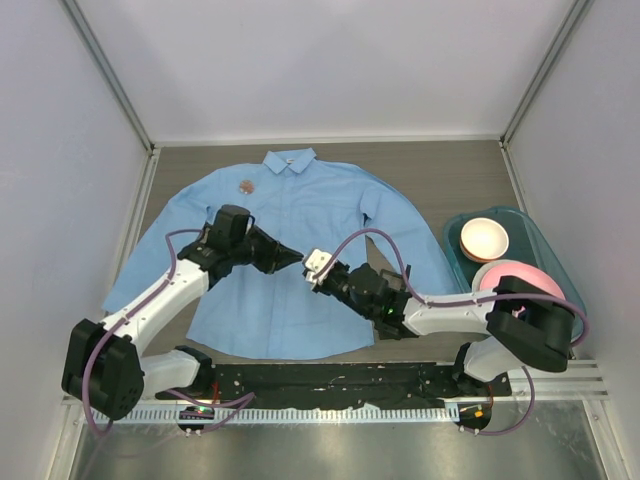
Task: Remove the brooch from the garment
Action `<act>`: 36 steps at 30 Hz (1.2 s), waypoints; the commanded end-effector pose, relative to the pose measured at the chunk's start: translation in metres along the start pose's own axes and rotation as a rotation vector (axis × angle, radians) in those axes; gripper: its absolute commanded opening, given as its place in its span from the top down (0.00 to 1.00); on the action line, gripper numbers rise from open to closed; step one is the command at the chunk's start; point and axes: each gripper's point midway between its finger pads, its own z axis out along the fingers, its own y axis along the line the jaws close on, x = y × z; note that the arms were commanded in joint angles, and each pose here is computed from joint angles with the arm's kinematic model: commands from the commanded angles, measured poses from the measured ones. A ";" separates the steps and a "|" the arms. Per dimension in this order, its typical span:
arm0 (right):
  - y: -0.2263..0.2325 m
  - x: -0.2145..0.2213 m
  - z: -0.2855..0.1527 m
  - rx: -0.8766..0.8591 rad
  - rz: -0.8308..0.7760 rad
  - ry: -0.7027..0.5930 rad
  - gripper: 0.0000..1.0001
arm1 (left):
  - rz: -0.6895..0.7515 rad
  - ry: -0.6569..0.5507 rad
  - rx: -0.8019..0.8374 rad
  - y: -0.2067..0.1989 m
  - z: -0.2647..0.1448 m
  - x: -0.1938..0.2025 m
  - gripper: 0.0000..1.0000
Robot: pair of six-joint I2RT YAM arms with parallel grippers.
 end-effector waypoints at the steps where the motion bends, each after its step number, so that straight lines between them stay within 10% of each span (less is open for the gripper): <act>1: -0.009 -0.019 -0.008 0.044 0.147 0.001 0.64 | 0.224 -0.066 0.125 -0.023 -0.002 -0.008 1.00; 7: -0.025 -0.009 -0.038 0.135 0.406 0.184 0.23 | 0.564 -0.062 0.364 -0.047 -0.004 0.000 1.00; 13: -0.036 0.010 -0.061 0.059 0.641 0.384 0.23 | 0.839 0.080 0.538 -0.058 -0.007 0.029 1.00; 36: -0.045 -0.066 -0.084 -0.457 1.151 0.077 0.30 | 1.081 0.276 0.769 -0.047 -0.045 0.075 1.00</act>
